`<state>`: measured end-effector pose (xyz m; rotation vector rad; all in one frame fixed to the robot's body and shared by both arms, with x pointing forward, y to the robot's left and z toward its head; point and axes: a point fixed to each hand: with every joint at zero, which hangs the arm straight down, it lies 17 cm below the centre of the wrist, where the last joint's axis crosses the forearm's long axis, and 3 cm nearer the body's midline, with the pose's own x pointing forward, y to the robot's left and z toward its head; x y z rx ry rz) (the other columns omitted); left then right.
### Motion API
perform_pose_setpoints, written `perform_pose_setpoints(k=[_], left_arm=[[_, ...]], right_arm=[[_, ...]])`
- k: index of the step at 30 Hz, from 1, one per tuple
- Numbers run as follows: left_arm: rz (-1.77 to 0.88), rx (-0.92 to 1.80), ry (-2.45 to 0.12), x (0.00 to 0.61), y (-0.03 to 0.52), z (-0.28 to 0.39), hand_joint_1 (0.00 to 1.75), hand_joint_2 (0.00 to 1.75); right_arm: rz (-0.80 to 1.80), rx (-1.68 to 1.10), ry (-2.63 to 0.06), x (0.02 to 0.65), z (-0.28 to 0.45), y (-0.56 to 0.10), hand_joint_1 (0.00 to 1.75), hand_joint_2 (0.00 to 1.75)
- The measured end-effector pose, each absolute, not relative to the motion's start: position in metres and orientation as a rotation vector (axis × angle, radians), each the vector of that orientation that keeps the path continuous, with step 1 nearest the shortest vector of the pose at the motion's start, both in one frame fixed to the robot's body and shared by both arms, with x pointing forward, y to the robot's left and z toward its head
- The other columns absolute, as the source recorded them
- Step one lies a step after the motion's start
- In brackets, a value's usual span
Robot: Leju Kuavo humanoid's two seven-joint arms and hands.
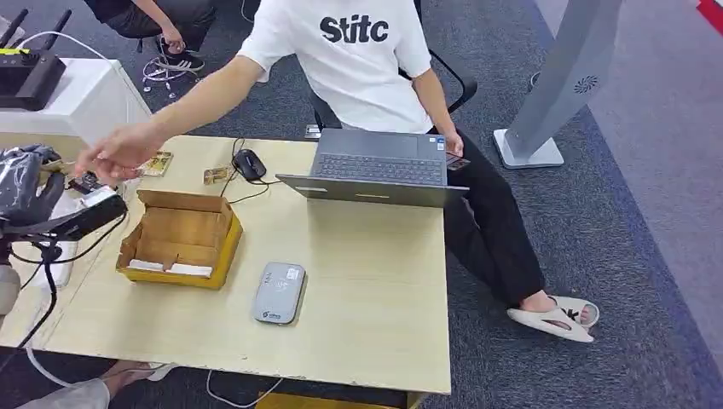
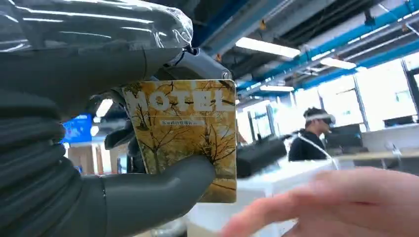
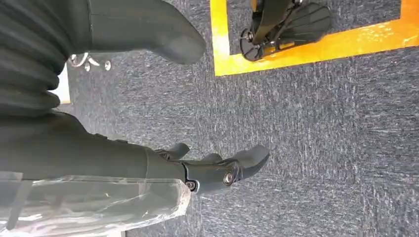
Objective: Pass the card to the sensor for recognition and then transmit it.
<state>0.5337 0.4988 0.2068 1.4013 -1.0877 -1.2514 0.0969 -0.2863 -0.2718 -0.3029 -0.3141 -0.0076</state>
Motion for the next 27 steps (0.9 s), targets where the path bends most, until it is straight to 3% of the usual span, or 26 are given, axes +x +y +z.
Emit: perform_pose_setpoints(k=[5, 6, 7, 19, 27], left_arm=[[-1.313, 1.453, -1.064, 0.548, 0.491, 0.218, 1.66, 1.75], [-1.317, 1.455, -1.069, 0.551, 0.487, 0.221, 1.03, 1.75], [-1.322, 1.455, -1.073, 0.553, 0.484, 0.222, 0.03, 1.75], [-1.247, 1.414, -1.200, 0.555, 0.448, 0.209, 0.00, 1.75], [-1.049, 1.322, -1.503, 0.458, 0.423, 0.181, 0.00, 1.75]], right_arm=[[0.008, -0.307, -0.309, 0.097, -0.272, -0.287, 0.00, 1.75], [0.010, -0.308, -0.310, 0.097, -0.272, -0.287, 0.00, 1.75], [0.011, -0.309, -0.311, 0.098, -0.272, -0.287, 0.00, 1.75], [-0.003, -0.323, -0.309, 0.097, -0.271, -0.290, 0.00, 1.75], [-0.085, -0.326, -0.282, 0.083, -0.273, -0.285, 0.00, 1.75]])
